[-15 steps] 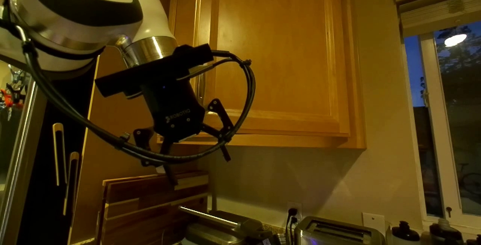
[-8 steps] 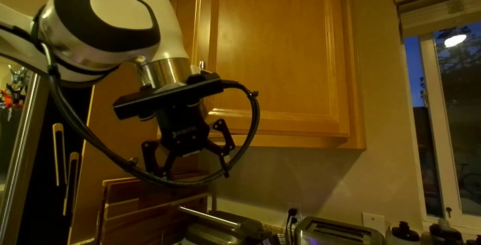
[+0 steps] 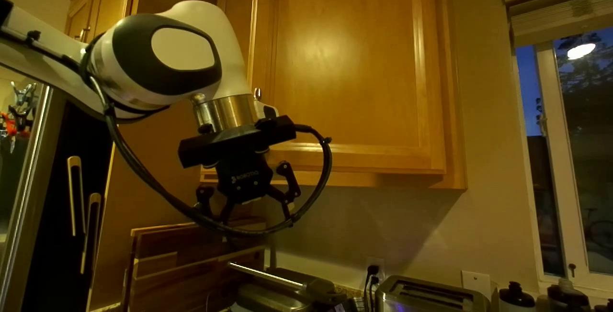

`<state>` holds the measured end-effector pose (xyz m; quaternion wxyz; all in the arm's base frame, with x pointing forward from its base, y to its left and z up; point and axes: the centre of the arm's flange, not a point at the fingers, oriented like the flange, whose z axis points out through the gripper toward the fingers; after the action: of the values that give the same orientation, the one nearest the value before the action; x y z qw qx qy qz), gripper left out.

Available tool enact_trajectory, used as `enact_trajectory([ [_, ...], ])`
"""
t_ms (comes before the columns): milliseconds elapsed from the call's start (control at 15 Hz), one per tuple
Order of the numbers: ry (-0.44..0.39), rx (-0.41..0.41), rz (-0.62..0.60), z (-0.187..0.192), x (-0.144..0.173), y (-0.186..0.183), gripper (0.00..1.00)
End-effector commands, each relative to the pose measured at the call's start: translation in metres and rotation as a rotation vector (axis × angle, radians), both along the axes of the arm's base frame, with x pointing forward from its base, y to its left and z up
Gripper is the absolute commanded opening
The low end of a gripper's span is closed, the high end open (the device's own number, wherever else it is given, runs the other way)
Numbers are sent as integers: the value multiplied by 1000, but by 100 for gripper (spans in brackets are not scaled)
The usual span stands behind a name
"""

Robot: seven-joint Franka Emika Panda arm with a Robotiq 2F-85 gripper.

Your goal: Remove the wooden tongs from the cabinet on top of the toaster, put them on the fridge and close the cabinet

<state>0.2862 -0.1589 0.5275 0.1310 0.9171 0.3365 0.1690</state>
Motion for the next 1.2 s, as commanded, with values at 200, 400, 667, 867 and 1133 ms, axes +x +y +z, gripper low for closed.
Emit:
enact_trajectory([
  [200, -29, -118, 220, 38, 67, 45, 100],
  [400, -18, -173, 322, 53, 92, 59, 100],
  [667, 4, -213, 433, 63, 112, 70, 100],
  [867, -30, -244, 450, 64, 110, 72, 100],
  [1133, -209, -313, 450, 72, 104, 73, 100],
])
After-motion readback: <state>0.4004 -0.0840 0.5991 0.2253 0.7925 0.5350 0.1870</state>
